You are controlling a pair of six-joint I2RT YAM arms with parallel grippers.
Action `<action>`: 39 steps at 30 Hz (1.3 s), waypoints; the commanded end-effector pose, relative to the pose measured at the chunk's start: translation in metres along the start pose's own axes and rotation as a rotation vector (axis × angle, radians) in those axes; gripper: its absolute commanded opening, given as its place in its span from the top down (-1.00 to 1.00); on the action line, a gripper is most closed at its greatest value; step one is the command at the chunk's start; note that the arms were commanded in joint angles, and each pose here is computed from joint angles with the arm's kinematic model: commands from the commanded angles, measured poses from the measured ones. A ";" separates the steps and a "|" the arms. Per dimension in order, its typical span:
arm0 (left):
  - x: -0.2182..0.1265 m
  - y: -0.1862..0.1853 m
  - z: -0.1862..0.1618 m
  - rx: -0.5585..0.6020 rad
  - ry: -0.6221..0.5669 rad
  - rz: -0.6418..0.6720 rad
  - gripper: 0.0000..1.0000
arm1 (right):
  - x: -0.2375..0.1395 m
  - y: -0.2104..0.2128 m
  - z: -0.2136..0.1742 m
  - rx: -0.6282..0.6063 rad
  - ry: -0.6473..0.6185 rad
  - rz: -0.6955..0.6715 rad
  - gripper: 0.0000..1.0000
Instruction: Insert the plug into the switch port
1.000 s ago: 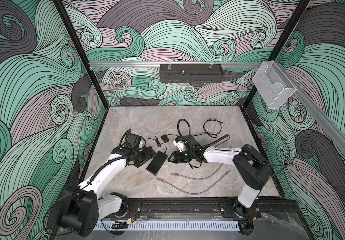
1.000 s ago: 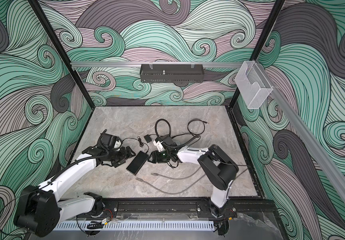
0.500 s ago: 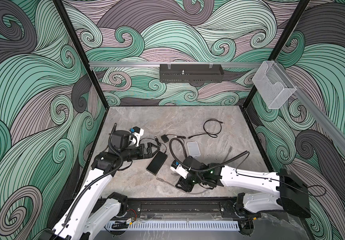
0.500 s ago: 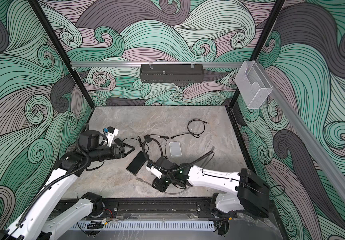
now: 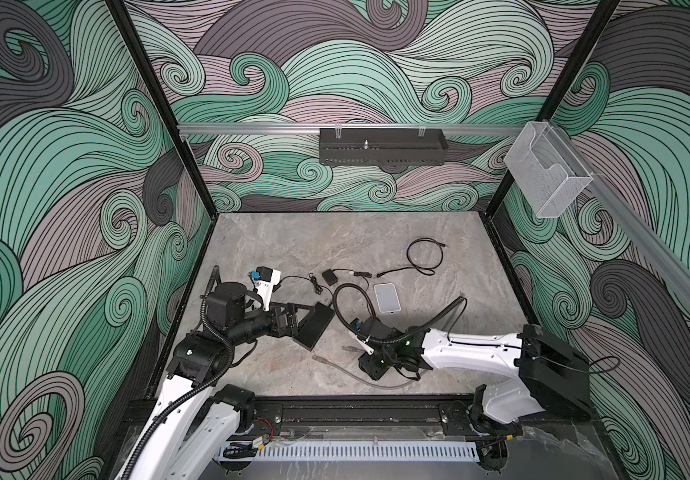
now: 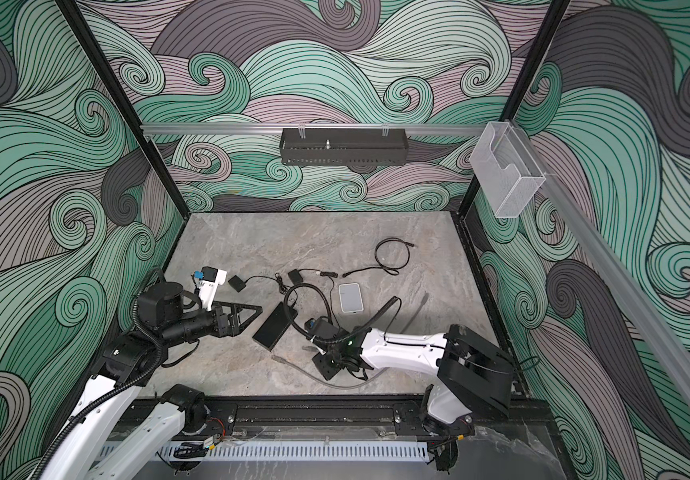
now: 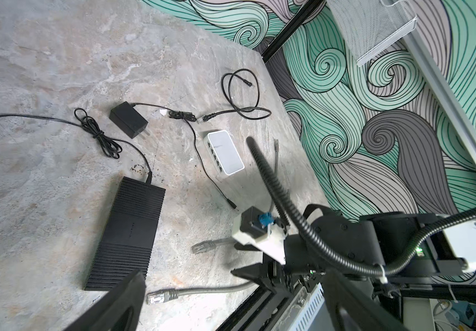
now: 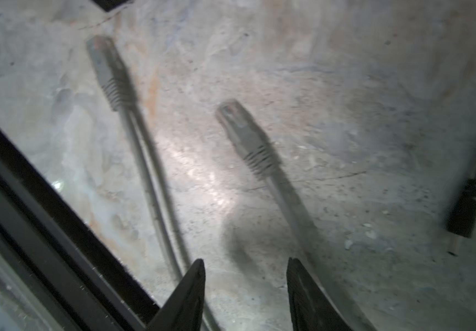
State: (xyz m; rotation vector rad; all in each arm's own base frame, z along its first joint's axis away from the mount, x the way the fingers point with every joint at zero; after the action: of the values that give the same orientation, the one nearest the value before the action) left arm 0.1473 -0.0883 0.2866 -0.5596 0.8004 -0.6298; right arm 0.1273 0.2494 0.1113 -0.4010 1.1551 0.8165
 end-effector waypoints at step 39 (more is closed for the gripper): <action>0.011 0.004 0.007 -0.011 0.053 0.001 -0.97 | 0.030 -0.129 -0.032 0.575 0.126 -0.387 -0.23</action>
State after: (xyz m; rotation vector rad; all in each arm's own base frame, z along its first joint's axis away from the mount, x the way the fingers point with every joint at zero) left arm 0.1624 -0.0936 0.2731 -0.5680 0.8929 -0.6295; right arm 0.2321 0.1686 0.0900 -0.0903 1.1152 0.0978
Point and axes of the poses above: each gripper's point midway between its finger pads, its own x axis out along the fingers, its own y axis along the line the jaws close on, z = x × y, the point moved 9 cm from there along -x, back along the fingers, and after that the axes turned 6 degrees about -x, right-handed, at the moved point
